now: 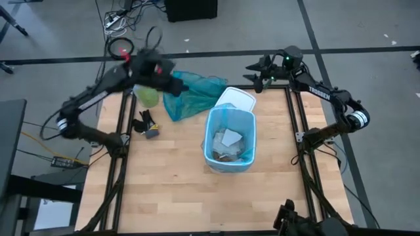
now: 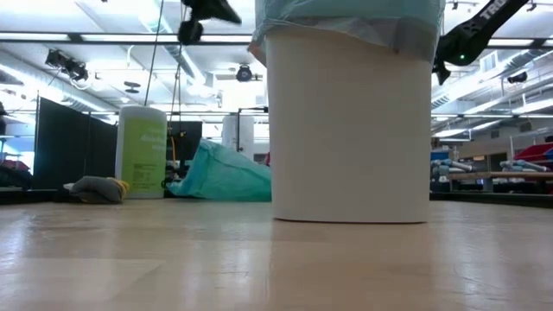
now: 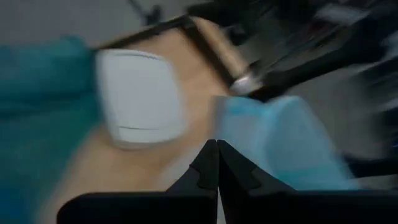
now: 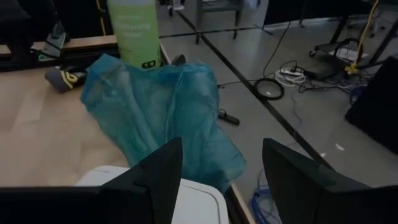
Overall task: Place trash/remove bag and relplace
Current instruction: Remove the light blue trash bag from the white trash bin
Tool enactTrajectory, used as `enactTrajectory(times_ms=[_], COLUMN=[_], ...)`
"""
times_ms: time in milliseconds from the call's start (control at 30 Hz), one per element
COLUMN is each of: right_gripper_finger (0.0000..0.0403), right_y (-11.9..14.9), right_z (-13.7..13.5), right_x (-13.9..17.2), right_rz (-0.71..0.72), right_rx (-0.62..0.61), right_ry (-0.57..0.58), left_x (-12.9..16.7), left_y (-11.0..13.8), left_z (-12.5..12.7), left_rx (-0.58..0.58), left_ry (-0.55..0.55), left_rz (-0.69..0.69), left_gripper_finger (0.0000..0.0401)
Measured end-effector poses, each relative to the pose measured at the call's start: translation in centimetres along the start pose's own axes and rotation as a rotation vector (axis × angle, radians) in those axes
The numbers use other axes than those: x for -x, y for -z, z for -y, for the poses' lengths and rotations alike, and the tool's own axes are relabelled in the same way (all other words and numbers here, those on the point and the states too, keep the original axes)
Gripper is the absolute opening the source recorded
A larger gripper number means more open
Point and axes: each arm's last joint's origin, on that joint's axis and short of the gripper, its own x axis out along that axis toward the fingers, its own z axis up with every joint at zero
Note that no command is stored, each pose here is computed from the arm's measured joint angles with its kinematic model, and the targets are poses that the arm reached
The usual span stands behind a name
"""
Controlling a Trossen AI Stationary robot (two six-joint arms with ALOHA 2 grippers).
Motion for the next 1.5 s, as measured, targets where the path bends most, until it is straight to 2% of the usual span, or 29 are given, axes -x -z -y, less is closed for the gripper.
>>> enactTrajectory(times_ms=[100, 300, 367, 533, 633, 867, 933, 1167, 1500], right_gripper_finger=[0.0208, 0.0208, 0.0208, 0.0208, 0.0208, 0.0208, 0.0208, 0.0208, 0.0208], right_y=[-0.1, 0.1, 0.1, 0.1, 0.1, 0.3, 0.5, 1.0, 1.7], right_z=[-0.1, -0.2, -0.1, -0.2, -0.2, -0.3, -0.5, -0.9, -1.4], right_x=[0.1, -0.1, -0.1, -0.1, -0.1, -0.3, -0.4, -0.9, -1.5], right_rz=[0.010, 0.021, 0.023, 0.025, 0.026, 0.022, 0.017, 0.000, -0.029], right_rx=[-0.018, -0.023, -0.025, -0.025, -0.025, -0.022, -0.018, -0.011, -0.007], right_ry=[0.003, 0.017, 0.022, 0.023, 0.024, 0.022, 0.018, 0.006, -0.016], left_x=[0.2, -2.5, -3.3, -5.3, -5.7, -6.4, -6.6, -8.1, -10.3], left_y=[3.4, 10.5, 12.3, 17.1, 19.0, 20.2, 20.4, 21.7, 23.6], left_z=[-0.1, -3.4, -4.0, -5.6, -6.0, -5.7, -5.2, -3.5, -3.1], left_rx=[0.154, 0.366, 0.416, 0.519, 0.525, 0.446, 0.438, 0.502, 0.530], left_ry=[0.139, 0.303, 0.393, 0.508, 0.521, 0.507, 0.542, 0.649, 0.620], left_rz=[0.078, 0.096, 0.106, 0.036, 0.019, 0.012, 0.010, -0.008, -0.008], left_gripper_finger=[0.0009, 0.0038, 0.0052, 0.0080, 0.0090, 0.0099, 0.0102, 0.0113, 0.0114])
